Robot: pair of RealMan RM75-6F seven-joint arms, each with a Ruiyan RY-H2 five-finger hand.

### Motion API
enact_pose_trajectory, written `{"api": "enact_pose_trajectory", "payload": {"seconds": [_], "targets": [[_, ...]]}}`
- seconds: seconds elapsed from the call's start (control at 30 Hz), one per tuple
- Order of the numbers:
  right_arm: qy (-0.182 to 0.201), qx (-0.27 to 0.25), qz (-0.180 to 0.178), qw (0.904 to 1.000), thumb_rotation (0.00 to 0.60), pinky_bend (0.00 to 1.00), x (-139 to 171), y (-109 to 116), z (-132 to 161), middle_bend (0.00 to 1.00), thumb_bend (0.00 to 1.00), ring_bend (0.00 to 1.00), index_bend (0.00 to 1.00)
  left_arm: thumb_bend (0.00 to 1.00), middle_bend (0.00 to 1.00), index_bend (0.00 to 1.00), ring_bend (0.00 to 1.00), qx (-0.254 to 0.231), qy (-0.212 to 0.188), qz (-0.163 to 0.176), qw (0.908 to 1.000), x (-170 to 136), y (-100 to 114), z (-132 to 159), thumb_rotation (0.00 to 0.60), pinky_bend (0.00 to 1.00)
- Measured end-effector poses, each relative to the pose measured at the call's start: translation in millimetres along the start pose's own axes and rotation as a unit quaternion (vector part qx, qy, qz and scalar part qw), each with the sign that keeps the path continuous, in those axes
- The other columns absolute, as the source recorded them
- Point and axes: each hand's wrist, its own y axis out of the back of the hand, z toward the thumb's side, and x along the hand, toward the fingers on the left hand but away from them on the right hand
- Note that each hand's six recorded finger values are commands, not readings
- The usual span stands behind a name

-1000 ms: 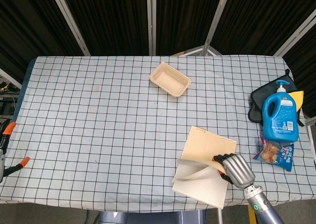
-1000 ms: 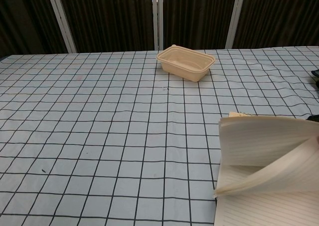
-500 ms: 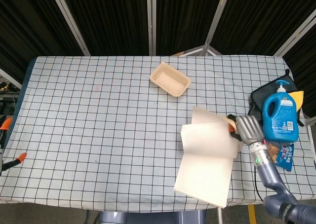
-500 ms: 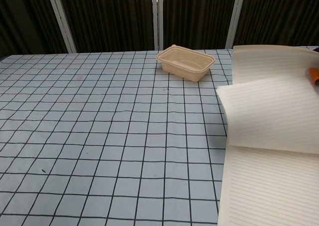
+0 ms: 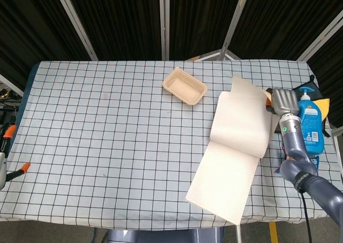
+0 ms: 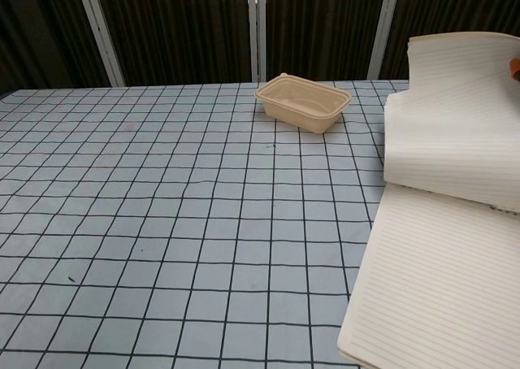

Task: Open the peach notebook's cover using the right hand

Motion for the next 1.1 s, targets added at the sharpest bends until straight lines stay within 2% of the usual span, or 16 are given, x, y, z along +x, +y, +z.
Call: {"api": "enact_pose_trajectory", "payload": {"seconds": [0.07,0.13,0.2,0.27,0.33,0.43,0.7,0.77,0.97,1.1], "targets": [[-0.012,0.005,-0.002,0.9999,0.600,0.61,-9.6,1.1,-2.2,0.56,0.66,0.52,0.62,0.11,0.00,0.00,0.00,0.003,0.001,0.005,1.0000,0.3,1.1,0.2,0.600,0.00],[-0.024,0.009,0.003,0.9997,0.600,0.40,-19.2,-0.4,-4.2,0.38,0.56,0.35,0.46,0.11,0.00,0.00,0.00,0.004,0.003,0.008,1.0000,0.7,1.6,1.0,0.600,0.00],[-0.032,0.009,0.020,0.9992,0.600,0.12,-25.9,-6.1,-5.1,0.12,0.41,0.09,0.19,0.11,0.00,0.00,0.00,0.003,0.001,0.007,1.0000,1.3,1.2,1.9,0.600,0.00],[-0.033,0.012,0.041,0.9985,0.600,0.01,-28.9,-14.4,-3.7,0.01,0.29,0.00,0.04,0.11,0.00,0.00,0.00,0.005,0.001,0.005,1.0000,2.0,0.1,2.3,0.600,0.00],[-0.036,0.024,0.056,0.9975,0.600,0.00,-30.5,-21.0,-5.1,0.00,0.21,0.00,0.00,0.11,0.00,0.00,0.00,0.005,0.002,0.003,1.0000,2.5,-1.2,1.5,0.600,0.00],[-0.038,0.039,0.046,0.9974,0.600,0.00,-31.2,-18.8,-8.6,0.00,0.15,0.00,0.00,0.11,0.00,0.00,0.00,0.005,0.004,0.003,1.0000,3.1,-2.1,-0.2,0.600,0.00],[-0.031,0.090,-0.065,0.9934,0.600,0.00,-19.9,10.4,-15.8,0.00,0.15,0.00,0.00,0.11,0.00,0.00,0.00,-0.001,0.002,0.007,1.0000,2.1,1.4,-1.1,0.600,0.00],[-0.024,0.085,-0.074,0.9933,0.600,0.00,-13.5,9.3,-17.3,0.00,0.15,0.00,0.00,0.11,0.00,0.00,0.00,-0.004,0.001,0.005,1.0000,1.2,1.3,-0.6,0.600,0.00],[0.014,0.056,-0.075,0.9955,0.600,0.00,21.1,-8.9,-18.8,0.00,0.15,0.00,0.00,0.11,0.00,0.00,0.00,-0.010,-0.004,-0.005,0.9999,-2.1,-0.7,0.9,0.600,0.00],[0.039,0.038,-0.080,0.9953,0.600,0.00,63.6,-20.3,-25.6,0.00,0.15,0.00,0.00,0.11,0.00,0.00,0.00,-0.012,-0.011,-0.009,0.9998,-4.5,-1.9,2.8,0.600,0.00]]}}
